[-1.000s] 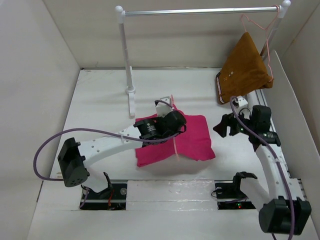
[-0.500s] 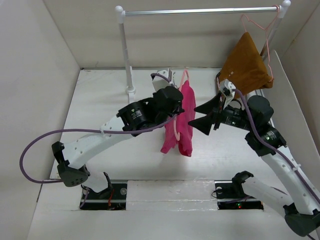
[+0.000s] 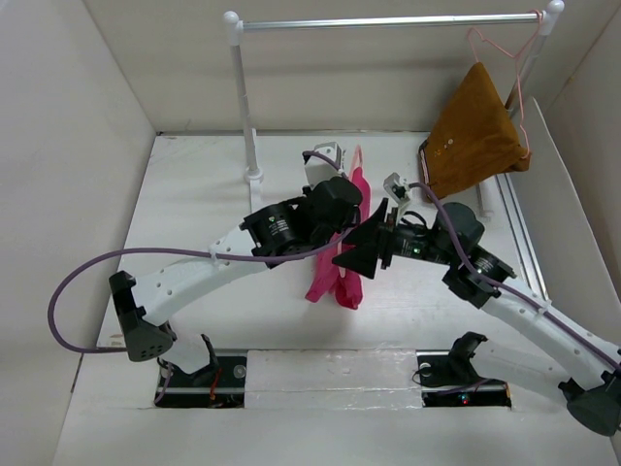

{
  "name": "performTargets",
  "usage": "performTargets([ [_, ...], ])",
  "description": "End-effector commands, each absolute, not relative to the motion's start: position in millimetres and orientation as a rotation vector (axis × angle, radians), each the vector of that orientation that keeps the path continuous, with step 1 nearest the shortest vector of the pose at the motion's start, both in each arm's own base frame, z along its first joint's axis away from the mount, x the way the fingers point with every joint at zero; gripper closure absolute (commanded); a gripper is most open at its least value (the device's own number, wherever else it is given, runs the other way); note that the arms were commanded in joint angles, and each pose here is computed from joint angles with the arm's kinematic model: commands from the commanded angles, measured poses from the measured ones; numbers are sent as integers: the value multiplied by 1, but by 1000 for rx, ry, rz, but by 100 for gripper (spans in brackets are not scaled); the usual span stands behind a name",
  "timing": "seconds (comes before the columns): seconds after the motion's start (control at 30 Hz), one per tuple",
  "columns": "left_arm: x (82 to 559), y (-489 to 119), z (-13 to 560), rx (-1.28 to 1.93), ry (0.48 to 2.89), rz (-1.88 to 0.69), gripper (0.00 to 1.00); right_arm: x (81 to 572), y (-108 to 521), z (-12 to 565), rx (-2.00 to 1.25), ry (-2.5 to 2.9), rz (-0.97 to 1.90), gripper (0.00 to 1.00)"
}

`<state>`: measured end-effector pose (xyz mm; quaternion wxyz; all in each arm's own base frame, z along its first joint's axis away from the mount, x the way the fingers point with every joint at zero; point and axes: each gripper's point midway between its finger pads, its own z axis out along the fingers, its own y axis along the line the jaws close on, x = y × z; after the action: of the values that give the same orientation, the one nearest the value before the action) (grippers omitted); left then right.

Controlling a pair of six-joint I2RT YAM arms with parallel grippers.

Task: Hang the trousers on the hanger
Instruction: Place the hanger at the clothesline.

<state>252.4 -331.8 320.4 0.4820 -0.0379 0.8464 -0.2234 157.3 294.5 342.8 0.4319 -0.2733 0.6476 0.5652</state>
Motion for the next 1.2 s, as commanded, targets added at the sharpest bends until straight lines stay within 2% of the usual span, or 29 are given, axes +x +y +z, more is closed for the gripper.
performTargets([
  [0.0, 266, -336, 386, -215, 1859, -711, 100, 161, 304, 356, -635, 1552, 1428, 16],
  [0.1, 266, -338, 389, -212, 1851, -724, 100, 165, 316, 342, -638, 1594, 1421, 18],
  [0.33, 260, -337, 384, -207, 1858, -759, 100, 177, 326, 342, -573, 1548, 1404, 38],
  [0.37, 259, -336, 384, -205, 1858, -761, 100, 179, 327, 341, -568, 1548, 1403, 43],
  [0.4, 258, -335, 381, -203, 1865, -759, 100, 178, 329, 339, -568, 1546, 1405, 70],
  [0.47, 257, -333, 382, -206, 1861, -764, 100, 180, 329, 339, -549, 1528, 1414, 93],
  [0.5, 257, -332, 380, -204, 1864, -760, 100, 181, 329, 340, -539, 1522, 1414, 99],
  [0.87, 262, -324, 398, -188, 1836, -795, 100, 190, 321, 371, -481, 1468, 1364, 100],
  [0.93, 262, -324, 408, -177, 1817, -808, 90, 194, 317, 378, -489, 1480, 1328, 100],
  [0.97, 262, -319, 415, -179, 1800, -824, 75, 199, 313, 382, -494, 1490, 1287, 100],
  [1.03, 263, -316, 421, -180, 1787, -848, 63, 205, 306, 389, -483, 1498, 1239, 100],
  [1.07, 264, -314, 423, -180, 1784, -855, 53, 209, 302, 391, -485, 1509, 1205, 100],
  [1.17, 260, -311, 429, -161, 1778, -901, 45, 218, 288, 396, -501, 1559, 1095, 100],
])
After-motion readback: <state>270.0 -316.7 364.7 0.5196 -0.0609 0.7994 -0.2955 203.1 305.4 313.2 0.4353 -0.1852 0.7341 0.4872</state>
